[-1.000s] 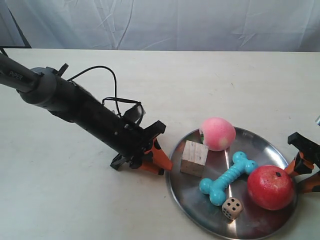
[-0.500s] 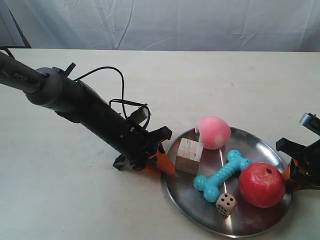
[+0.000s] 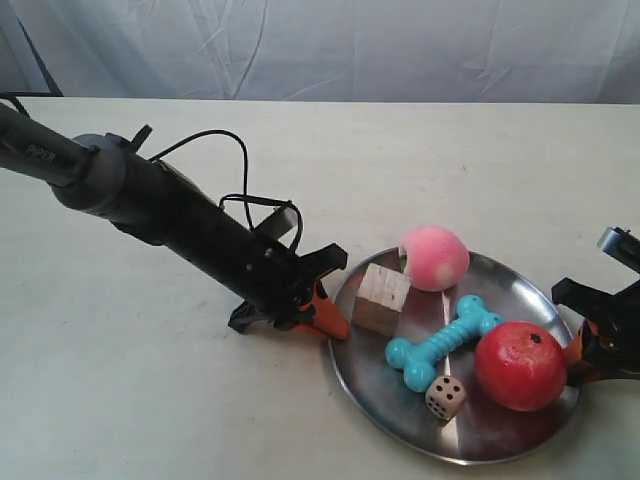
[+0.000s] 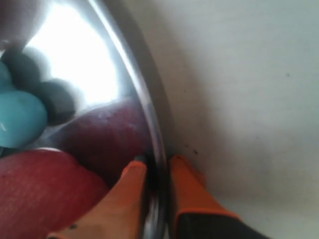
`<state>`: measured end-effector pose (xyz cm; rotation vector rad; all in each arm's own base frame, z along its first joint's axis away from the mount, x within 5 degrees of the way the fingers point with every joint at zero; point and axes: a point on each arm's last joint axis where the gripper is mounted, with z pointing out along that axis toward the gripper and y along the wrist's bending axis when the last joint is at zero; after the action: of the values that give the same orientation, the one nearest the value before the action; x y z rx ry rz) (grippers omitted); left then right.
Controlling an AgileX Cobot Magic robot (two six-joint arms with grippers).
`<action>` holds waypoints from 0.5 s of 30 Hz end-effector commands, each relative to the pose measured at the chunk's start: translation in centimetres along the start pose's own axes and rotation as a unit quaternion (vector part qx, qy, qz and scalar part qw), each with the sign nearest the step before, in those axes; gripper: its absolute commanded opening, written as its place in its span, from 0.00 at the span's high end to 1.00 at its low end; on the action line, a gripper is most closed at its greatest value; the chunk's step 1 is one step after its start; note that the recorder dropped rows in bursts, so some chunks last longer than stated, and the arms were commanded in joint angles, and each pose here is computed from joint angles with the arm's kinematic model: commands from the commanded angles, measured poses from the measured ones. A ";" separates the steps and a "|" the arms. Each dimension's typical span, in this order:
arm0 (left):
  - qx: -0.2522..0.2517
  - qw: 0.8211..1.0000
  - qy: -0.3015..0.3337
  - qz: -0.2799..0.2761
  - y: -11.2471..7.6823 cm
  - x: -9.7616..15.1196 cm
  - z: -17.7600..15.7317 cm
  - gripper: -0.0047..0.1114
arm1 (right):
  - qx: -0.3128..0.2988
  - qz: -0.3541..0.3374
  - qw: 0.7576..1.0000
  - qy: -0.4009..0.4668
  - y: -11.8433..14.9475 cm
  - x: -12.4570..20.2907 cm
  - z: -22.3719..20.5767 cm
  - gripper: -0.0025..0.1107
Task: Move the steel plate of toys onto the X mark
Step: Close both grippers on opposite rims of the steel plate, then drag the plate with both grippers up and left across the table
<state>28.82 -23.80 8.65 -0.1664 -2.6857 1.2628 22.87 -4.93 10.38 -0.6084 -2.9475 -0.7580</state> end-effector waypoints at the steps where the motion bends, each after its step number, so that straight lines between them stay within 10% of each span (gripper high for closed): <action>1: -0.015 1.000 -0.004 0.007 0.6 0.0 0.8 0.96 | -0.021 0.011 1.000 0.015 0.5 0.3 0.2 0.98; 15: -0.019 1.000 -0.001 0.019 0.5 0.1 0.6 0.96 | -0.053 -0.014 0.998 0.009 1.7 0.3 0.3 0.98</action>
<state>28.96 -23.69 8.63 -0.1839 -2.7151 1.2413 23.17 -4.43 10.43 -0.5442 -2.9800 -0.7896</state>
